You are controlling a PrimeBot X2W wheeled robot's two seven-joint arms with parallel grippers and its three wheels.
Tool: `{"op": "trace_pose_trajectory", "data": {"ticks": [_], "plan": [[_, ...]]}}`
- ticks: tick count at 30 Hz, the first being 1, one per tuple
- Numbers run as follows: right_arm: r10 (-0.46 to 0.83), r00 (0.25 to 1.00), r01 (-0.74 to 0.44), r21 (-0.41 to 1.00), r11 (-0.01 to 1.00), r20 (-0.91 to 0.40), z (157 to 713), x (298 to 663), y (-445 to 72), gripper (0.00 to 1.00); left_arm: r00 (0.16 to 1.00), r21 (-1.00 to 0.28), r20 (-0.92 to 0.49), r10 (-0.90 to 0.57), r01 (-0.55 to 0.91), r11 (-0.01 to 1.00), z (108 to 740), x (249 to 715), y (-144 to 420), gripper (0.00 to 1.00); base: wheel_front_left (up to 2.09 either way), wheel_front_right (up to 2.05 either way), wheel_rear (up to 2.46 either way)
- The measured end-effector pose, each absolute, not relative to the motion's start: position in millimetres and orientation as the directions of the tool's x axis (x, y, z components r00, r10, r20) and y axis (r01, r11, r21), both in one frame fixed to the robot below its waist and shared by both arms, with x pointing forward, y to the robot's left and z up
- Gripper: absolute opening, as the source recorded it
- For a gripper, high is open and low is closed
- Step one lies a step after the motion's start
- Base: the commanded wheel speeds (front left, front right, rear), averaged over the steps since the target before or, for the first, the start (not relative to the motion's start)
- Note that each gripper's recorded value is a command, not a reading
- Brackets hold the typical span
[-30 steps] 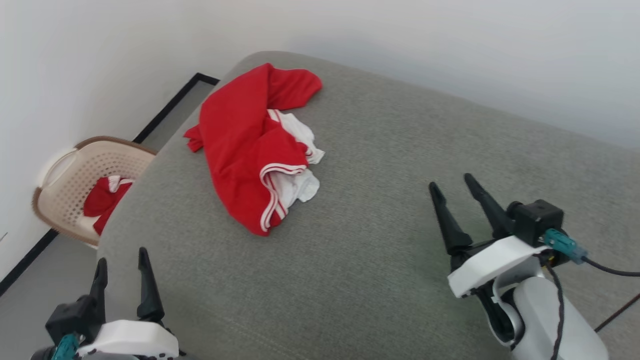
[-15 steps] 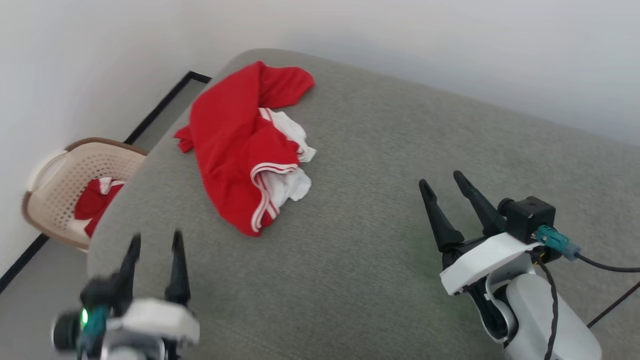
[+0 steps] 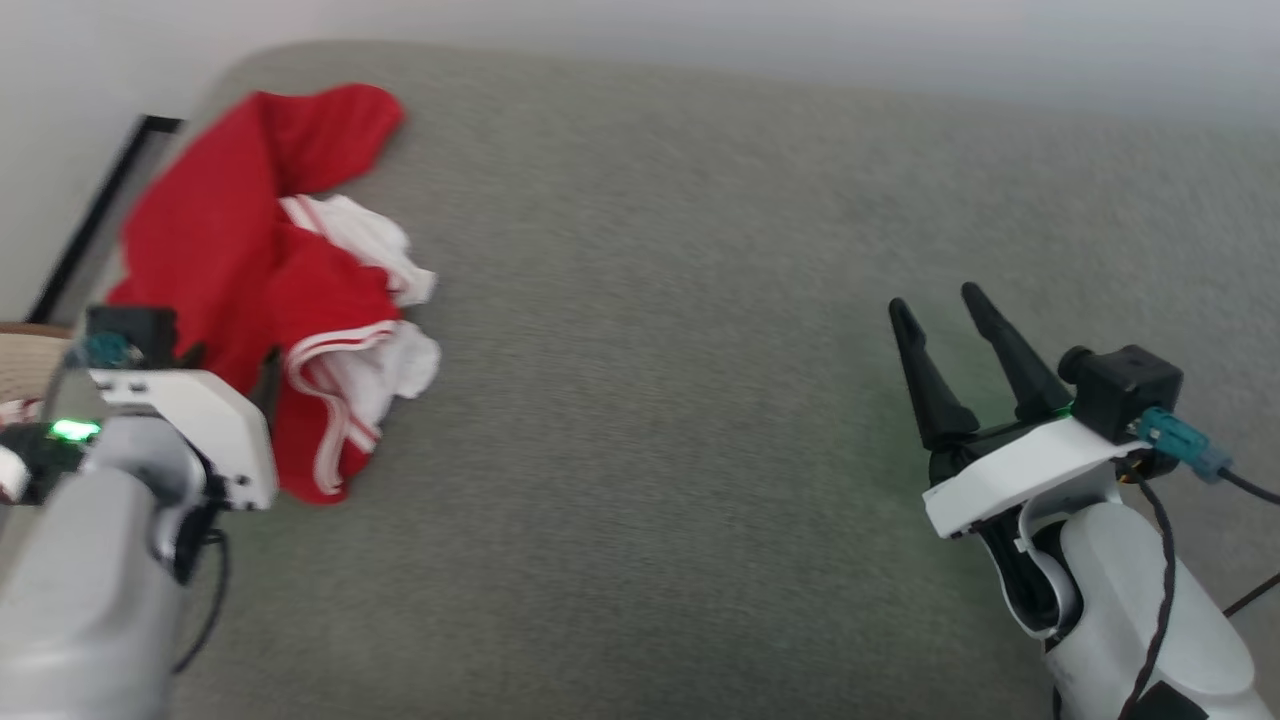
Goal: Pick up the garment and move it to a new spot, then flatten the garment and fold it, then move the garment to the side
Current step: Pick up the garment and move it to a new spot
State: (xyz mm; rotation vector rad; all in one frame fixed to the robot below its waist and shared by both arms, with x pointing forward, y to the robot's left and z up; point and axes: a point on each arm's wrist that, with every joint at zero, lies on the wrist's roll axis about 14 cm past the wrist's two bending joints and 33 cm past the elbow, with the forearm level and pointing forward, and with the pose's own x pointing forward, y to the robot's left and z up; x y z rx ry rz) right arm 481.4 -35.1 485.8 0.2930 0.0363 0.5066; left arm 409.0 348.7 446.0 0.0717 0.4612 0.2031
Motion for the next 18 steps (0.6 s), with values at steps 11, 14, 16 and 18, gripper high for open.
{"op": "trace_pose_trajectory", "data": {"ticks": [11,14,16,18], "plan": [[0.323,0.945,-0.293,0.308,0.905,-0.048,444,496,-105,1.0,0.618,0.122,-0.766,0.178,-0.133,0.984,375,443,368,1.0,0.0,0.0,0.0],[0.29,0.955,-0.258,0.307,0.916,-0.065,435,499,-118,1.0,0.571,0.115,-0.802,0.177,-0.144,0.983,361,454,370,1.0,0.0,0.0,0.0],[0.276,0.958,-0.241,0.307,0.921,-0.075,430,499,-124,1.0,0.538,0.089,-0.827,0.162,-0.159,0.983,351,459,367,0.96,0.0,0.0,0.0],[0.26,0.962,-0.224,0.307,0.925,-0.084,426,499,-130,1.0,0.522,0.076,-0.84,0.148,-0.158,0.985,344,464,363,0.3,0.0,0.0,0.0]]}}
